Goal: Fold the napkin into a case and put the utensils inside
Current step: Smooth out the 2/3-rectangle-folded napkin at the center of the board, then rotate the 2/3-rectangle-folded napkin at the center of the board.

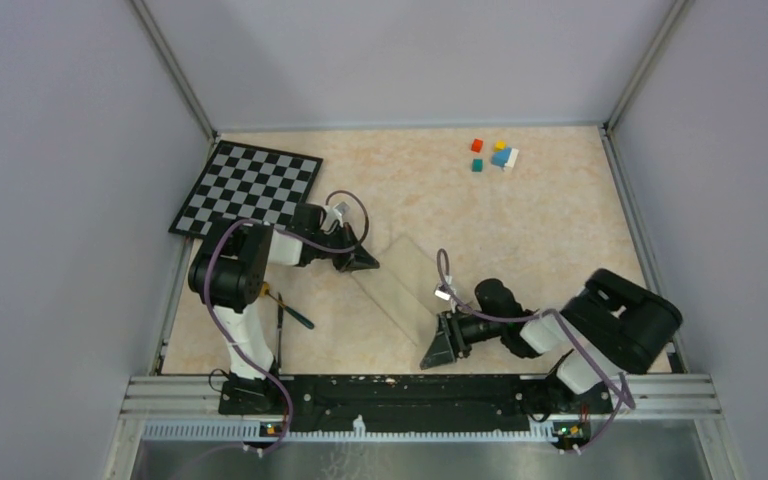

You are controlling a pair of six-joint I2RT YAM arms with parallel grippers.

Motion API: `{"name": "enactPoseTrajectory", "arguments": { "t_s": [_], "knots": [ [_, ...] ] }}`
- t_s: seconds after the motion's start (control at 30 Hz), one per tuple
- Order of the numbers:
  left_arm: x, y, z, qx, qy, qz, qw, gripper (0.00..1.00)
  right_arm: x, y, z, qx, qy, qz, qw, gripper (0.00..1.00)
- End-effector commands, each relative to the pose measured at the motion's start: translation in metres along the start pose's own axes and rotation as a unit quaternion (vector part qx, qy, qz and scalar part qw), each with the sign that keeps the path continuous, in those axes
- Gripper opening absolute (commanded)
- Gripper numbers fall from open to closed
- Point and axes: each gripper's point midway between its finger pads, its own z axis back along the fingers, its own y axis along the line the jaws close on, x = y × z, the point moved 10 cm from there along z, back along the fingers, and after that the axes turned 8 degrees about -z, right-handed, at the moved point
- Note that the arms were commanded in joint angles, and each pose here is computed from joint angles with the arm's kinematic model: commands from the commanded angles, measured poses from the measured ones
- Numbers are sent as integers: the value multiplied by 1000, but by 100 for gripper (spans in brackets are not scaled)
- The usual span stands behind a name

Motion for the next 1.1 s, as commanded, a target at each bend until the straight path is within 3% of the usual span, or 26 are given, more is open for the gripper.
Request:
{"name": "enactPoseTrajectory", "arguments": {
  "t_s": [0.0, 0.07, 0.13, 0.33, 0.5, 0.67, 0.77, 0.93, 1.07],
  "knots": [
    [-12, 36, -3, 149, -6, 8, 989, 0, 9, 23, 12, -48, -24, 9, 999, 54],
    [-7, 25, -1, 139, -10, -1, 990, 1, 33, 36, 22, -87, -63, 26, 994, 58],
    [-1, 9, 3, 125, -17, -14, 992, 9, 58, 41, 34, -82, -104, 32, 991, 59],
    [31, -59, 24, 89, -32, -69, 993, 60, 115, 29, 36, -85, -114, 9, 990, 52],
    [33, -100, 54, 94, -59, -97, 989, 80, 133, 16, 24, -93, -106, -2, 990, 53],
    [5, -86, 59, 115, -44, -79, 989, 83, 131, 17, 12, -83, -98, 4, 992, 56],
    [-6, -71, 51, 103, -39, -61, 992, 79, 127, 14, 6, -76, -94, 3, 993, 56],
    [-4, -44, 26, 104, -35, -31, 994, 67, 112, 1, 3, -90, -98, -13, 991, 55],
    [8, -26, 5, 140, -25, -33, 989, 67, 92, -5, -12, -96, -97, -30, 990, 54]
  ]
}}
